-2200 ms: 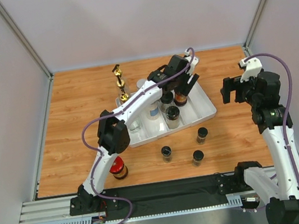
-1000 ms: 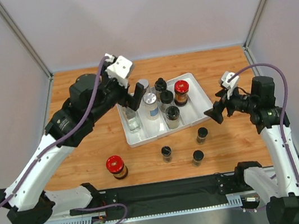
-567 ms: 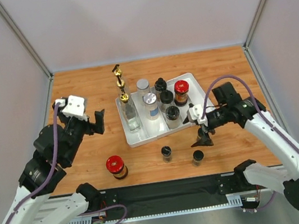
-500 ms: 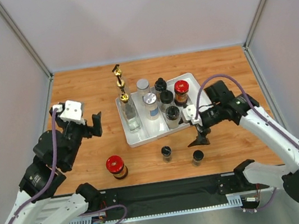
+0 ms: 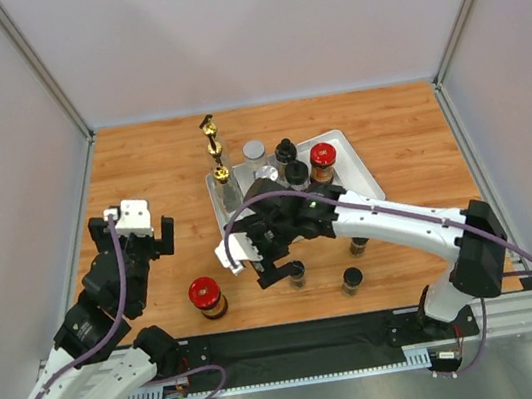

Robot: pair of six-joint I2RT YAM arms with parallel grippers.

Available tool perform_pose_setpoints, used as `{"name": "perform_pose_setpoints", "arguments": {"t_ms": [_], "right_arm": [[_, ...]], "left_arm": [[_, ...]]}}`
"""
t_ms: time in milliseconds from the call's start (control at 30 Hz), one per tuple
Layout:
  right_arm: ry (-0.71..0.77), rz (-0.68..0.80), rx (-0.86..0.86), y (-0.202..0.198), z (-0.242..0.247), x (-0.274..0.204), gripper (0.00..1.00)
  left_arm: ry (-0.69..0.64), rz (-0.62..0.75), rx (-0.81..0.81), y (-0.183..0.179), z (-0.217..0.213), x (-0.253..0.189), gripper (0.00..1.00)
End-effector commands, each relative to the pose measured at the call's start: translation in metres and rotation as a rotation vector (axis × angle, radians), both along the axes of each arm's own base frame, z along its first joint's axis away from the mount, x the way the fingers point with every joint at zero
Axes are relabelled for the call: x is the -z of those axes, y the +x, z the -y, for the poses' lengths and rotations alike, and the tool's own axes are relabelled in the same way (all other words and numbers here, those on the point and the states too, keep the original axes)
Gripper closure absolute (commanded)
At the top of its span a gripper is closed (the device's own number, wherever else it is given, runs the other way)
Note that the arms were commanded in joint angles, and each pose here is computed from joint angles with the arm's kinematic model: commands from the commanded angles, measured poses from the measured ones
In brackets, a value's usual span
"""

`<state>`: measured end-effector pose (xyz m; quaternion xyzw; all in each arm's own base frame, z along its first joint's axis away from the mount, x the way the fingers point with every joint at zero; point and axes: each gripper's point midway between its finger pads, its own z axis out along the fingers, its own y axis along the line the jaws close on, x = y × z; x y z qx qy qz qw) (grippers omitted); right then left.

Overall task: Organize the condiment bottles
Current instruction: Pick up the bottle from the center of the board.

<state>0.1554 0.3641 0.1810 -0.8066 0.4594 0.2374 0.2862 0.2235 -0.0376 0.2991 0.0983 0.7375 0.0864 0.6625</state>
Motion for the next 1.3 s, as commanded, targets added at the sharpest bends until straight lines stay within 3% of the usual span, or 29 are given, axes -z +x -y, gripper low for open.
{"name": "perform_pose_setpoints", "arguments": {"t_ms": [0, 267, 933, 1067, 1167, 1200, 1267], "right_arm": [[0.059, 0.033, 0.063, 0.007, -0.038, -0.013, 0.0], [0.091, -0.066, 0.153, -0.01, -0.094, 0.005, 0.0], [0.095, -0.164, 0.23, -0.036, -0.156, 0.045, 0.02], [0.086, -0.166, 0.22, -0.04, -0.157, 0.047, 0.16], [0.07, -0.158, 0.205, -0.043, -0.154, 0.05, 0.39], [0.067, -0.149, 0.193, -0.043, -0.151, 0.049, 0.53], [0.049, -0.145, 0.172, -0.046, -0.144, 0.048, 0.65]], "left_arm": [[-0.015, 0.065, -0.103, -0.003, -0.022, -0.012, 0.0], [-0.057, 0.131, -0.196, -0.016, -0.047, -0.019, 0.0], [-0.103, 0.188, -0.21, -0.024, -0.056, -0.025, 0.0], [-0.105, 0.192, -0.215, -0.025, -0.057, -0.025, 0.0], [-0.108, 0.195, -0.218, -0.025, -0.058, -0.026, 0.0], [-0.108, 0.195, -0.22, -0.025, -0.059, -0.026, 0.0], [-0.107, 0.196, -0.217, -0.025, -0.058, -0.026, 0.0]]}}
